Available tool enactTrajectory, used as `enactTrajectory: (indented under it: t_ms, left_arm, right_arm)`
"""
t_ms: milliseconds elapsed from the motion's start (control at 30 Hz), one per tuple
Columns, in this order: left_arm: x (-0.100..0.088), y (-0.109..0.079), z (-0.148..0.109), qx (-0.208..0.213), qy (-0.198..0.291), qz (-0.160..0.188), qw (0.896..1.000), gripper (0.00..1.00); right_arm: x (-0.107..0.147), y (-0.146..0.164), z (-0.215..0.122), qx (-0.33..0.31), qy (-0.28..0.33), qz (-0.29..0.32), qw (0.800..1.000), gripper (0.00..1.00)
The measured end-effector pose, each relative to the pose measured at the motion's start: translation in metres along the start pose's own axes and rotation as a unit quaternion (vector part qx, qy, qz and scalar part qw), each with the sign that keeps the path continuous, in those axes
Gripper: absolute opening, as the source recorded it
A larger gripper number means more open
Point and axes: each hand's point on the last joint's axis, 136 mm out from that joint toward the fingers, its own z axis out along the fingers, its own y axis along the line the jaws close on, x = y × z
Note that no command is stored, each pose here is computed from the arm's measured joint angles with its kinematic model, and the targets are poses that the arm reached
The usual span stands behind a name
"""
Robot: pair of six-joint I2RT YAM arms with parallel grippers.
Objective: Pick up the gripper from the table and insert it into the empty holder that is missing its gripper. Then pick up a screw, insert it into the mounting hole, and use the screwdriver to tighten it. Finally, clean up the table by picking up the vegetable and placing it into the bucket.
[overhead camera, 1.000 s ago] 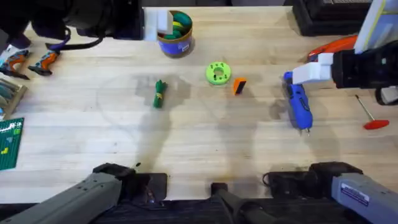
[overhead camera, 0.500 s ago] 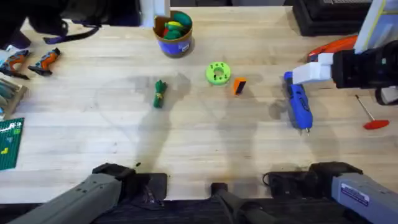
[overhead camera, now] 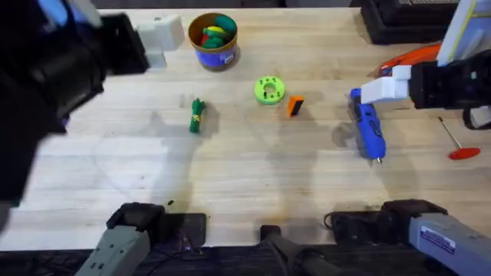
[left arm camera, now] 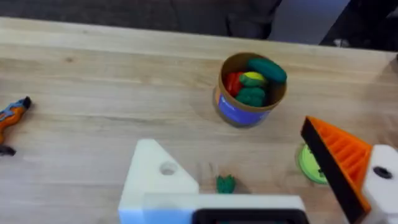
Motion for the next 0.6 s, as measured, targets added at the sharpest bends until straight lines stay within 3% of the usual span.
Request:
enactTrajectory:
  t_ms: [333,600]
  left_arm:
    - [0.011,-0.002,0.003,0.033,-0.134,-0.015,0.990,0.985]
    - [0.021,0.000,-0.003,0.065,-0.250,-0.022,0.966,0.985]
  right_arm:
    - [0.000,0.000,0.000,0.000,0.000,0.000,1.000,0.991]
    - [0.000,0.000,0.000,0.000,0.000,0.000,1.000,0.991]
